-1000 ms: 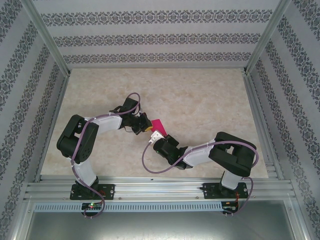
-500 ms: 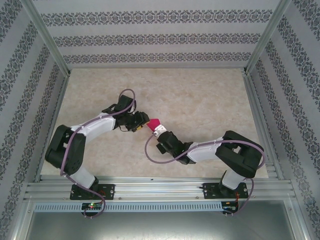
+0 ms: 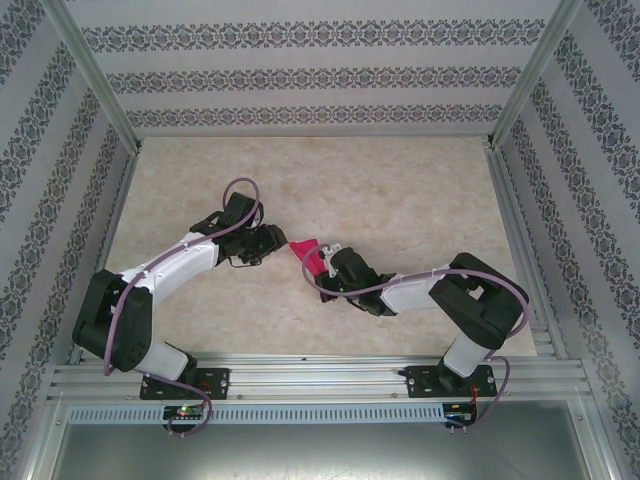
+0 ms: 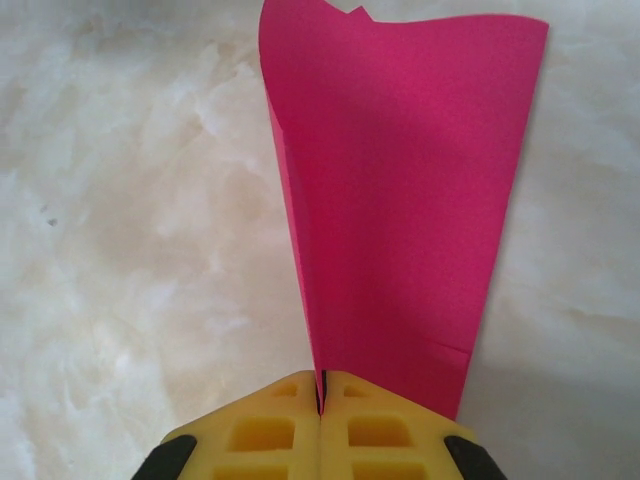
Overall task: Fold a paper plane with a square sheet of paper (pick it up from the middle)
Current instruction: Fold the wing for the fifth time at the center of the table.
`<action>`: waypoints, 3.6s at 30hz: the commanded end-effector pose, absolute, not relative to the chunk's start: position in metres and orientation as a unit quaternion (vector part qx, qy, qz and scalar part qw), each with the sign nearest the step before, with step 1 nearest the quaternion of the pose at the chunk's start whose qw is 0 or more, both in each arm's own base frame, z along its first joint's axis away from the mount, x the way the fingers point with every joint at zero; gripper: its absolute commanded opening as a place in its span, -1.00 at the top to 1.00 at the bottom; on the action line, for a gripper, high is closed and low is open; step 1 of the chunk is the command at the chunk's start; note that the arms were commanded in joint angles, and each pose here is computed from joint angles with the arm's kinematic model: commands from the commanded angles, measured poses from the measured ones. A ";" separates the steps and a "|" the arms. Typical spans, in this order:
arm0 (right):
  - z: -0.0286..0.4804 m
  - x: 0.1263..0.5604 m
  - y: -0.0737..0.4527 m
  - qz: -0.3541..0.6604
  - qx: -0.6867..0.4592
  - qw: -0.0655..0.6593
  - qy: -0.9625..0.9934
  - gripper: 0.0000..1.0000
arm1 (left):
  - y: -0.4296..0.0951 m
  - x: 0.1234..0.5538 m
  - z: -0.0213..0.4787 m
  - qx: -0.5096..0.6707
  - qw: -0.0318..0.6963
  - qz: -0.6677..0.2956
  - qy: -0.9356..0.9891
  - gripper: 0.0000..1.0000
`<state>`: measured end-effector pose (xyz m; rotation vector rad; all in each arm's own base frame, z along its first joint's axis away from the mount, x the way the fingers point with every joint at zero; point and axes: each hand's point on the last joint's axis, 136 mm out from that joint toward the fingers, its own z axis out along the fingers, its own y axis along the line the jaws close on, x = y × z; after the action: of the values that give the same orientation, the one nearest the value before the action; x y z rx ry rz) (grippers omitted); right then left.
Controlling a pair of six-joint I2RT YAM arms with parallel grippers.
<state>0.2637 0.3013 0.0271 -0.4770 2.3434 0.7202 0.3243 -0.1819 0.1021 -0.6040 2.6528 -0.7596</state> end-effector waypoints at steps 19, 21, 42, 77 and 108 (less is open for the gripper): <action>0.029 0.263 0.299 0.386 -0.105 0.249 0.882 1.00 | -0.212 0.334 0.089 -0.204 0.114 -0.339 0.911 -0.27; 0.028 0.262 0.297 0.357 -0.130 0.266 0.886 1.00 | -0.219 0.341 0.087 -0.204 0.104 -0.349 0.909 -0.29; 0.037 0.255 0.313 0.214 -0.271 0.359 0.867 0.93 | -0.230 0.332 0.040 -0.237 0.018 -0.329 0.914 0.30; 0.024 0.245 0.293 0.025 -0.414 0.410 0.812 0.48 | -0.232 0.335 0.052 -0.217 0.017 -0.326 0.920 1.00; 0.041 0.250 0.307 0.061 -0.385 0.435 0.811 0.46 | -0.232 0.334 0.051 -0.213 0.013 -0.322 0.922 1.00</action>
<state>0.2501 0.2983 0.0326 -0.9842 2.0377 0.1203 0.3340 -0.2300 0.0479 -0.6940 2.8525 -1.0000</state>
